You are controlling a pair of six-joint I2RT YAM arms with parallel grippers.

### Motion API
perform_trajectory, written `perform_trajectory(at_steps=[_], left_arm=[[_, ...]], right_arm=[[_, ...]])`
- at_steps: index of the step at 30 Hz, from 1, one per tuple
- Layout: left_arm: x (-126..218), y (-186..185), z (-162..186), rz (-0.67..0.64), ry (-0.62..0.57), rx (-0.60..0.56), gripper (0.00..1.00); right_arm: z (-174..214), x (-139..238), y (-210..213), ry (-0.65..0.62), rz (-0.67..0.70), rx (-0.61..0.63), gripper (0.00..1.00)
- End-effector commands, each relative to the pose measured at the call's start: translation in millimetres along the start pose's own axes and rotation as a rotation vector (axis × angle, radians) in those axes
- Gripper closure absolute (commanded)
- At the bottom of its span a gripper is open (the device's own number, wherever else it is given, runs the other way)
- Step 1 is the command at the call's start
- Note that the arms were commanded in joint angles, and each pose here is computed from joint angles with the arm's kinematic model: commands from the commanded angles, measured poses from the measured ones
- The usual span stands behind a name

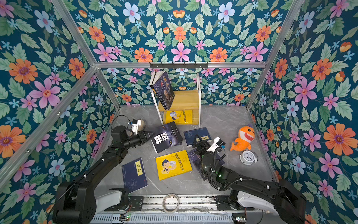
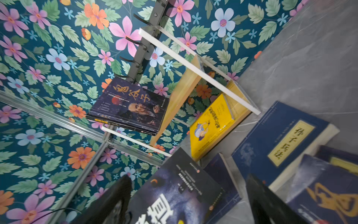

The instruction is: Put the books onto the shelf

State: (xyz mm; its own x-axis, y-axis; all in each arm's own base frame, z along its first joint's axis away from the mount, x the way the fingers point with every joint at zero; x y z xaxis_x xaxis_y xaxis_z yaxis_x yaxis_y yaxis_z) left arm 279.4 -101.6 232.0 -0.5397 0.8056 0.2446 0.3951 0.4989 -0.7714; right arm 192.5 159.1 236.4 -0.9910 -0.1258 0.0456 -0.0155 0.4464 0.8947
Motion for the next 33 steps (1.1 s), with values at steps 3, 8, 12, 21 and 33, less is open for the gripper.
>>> perform_trajectory(at_steps=[3,8,12,21,33], left_arm=[[2.4,-7.8,-7.0,0.038,-0.009,-0.059,1.00],[3.3,-6.2,-9.6,0.035,-0.012,-0.055,1.00],[5.8,-7.1,-8.9,0.038,-0.018,-0.064,1.00],[9.3,-10.9,-14.6,0.060,-0.035,-0.029,1.00],[10.4,-20.5,-17.8,0.121,-0.037,0.013,1.00]], right_arm=[[-18.0,10.6,-6.8,0.031,-0.019,0.188,0.01],[-36.9,15.3,-2.8,0.048,-0.022,0.325,0.01],[-40.4,16.3,8.4,0.066,-0.065,0.551,0.01],[-19.9,8.7,36.4,0.207,-0.256,1.070,0.05],[25.9,7.2,52.8,0.279,-0.599,1.569,0.05]])
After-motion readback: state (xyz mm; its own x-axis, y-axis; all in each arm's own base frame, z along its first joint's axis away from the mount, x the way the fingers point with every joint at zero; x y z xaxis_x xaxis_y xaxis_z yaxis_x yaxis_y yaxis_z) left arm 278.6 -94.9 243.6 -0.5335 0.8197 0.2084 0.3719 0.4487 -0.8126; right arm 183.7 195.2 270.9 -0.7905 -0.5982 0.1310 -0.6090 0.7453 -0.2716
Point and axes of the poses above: each gripper's point midway between its finger pads, its own x axis back along the fingers, its own y axis along the line the jaws close on, z = x × y, the point moved 8 cm from there along x, back along the fingers, and after that the axes turned 8 degrees about -x, right-handed, at the moved point
